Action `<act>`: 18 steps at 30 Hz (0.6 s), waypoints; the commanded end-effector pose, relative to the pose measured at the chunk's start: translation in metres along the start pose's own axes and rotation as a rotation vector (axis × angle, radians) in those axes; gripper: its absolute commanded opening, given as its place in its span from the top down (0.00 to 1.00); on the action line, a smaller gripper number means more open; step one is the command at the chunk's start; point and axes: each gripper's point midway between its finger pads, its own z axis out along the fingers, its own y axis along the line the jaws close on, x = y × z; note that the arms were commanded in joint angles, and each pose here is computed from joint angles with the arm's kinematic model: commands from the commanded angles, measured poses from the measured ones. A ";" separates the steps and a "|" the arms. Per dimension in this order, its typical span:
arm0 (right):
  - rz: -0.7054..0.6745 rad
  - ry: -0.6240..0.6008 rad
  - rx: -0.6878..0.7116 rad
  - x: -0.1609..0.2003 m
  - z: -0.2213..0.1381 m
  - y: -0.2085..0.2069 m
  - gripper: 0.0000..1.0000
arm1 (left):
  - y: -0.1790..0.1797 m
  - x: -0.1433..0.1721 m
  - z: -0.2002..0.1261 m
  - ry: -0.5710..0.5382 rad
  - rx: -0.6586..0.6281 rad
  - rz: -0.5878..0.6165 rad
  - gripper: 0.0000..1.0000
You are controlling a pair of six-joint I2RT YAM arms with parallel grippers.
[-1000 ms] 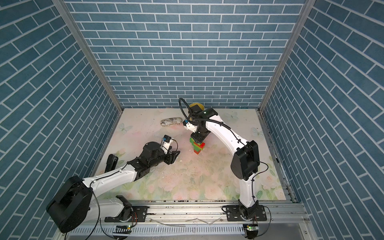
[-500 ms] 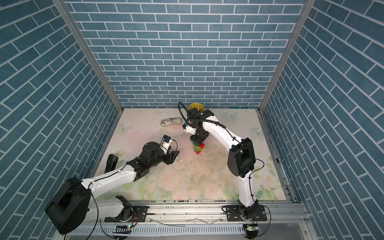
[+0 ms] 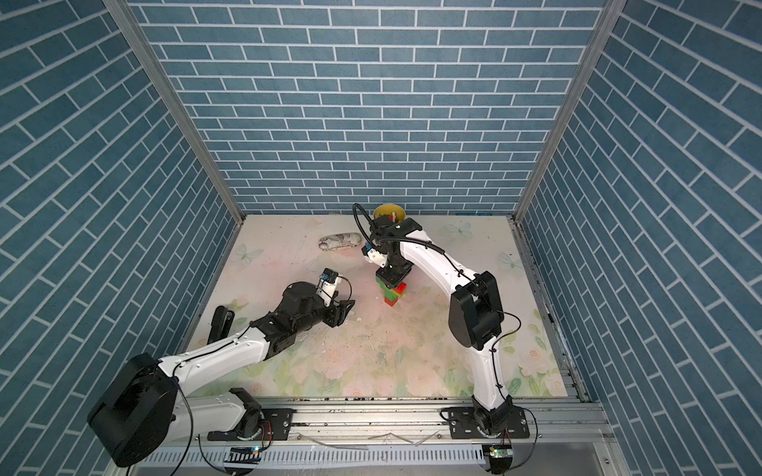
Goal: Assemble a spoon with lego
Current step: Place the lego brick at the center of the board.
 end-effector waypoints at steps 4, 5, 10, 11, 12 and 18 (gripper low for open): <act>0.027 -0.023 -0.034 0.000 -0.009 0.004 0.76 | 0.002 -0.001 -0.003 -0.001 -0.018 0.011 0.32; 0.046 -0.061 -0.060 -0.002 -0.016 0.005 0.77 | 0.002 -0.002 -0.003 0.001 -0.022 0.011 0.32; 0.241 -0.365 -0.320 -0.015 -0.062 0.005 0.78 | 0.004 -0.019 -0.010 0.002 -0.041 0.033 0.31; 0.284 -0.441 -0.387 -0.019 -0.069 0.004 0.78 | 0.005 -0.026 -0.012 -0.001 -0.045 0.036 0.31; 0.318 -0.498 -0.444 -0.019 -0.073 0.004 0.78 | 0.007 -0.034 -0.015 -0.006 -0.046 0.032 0.31; 0.443 -0.773 -0.664 -0.018 -0.074 -0.003 0.78 | 0.004 -0.069 -0.034 -0.008 -0.034 0.038 0.30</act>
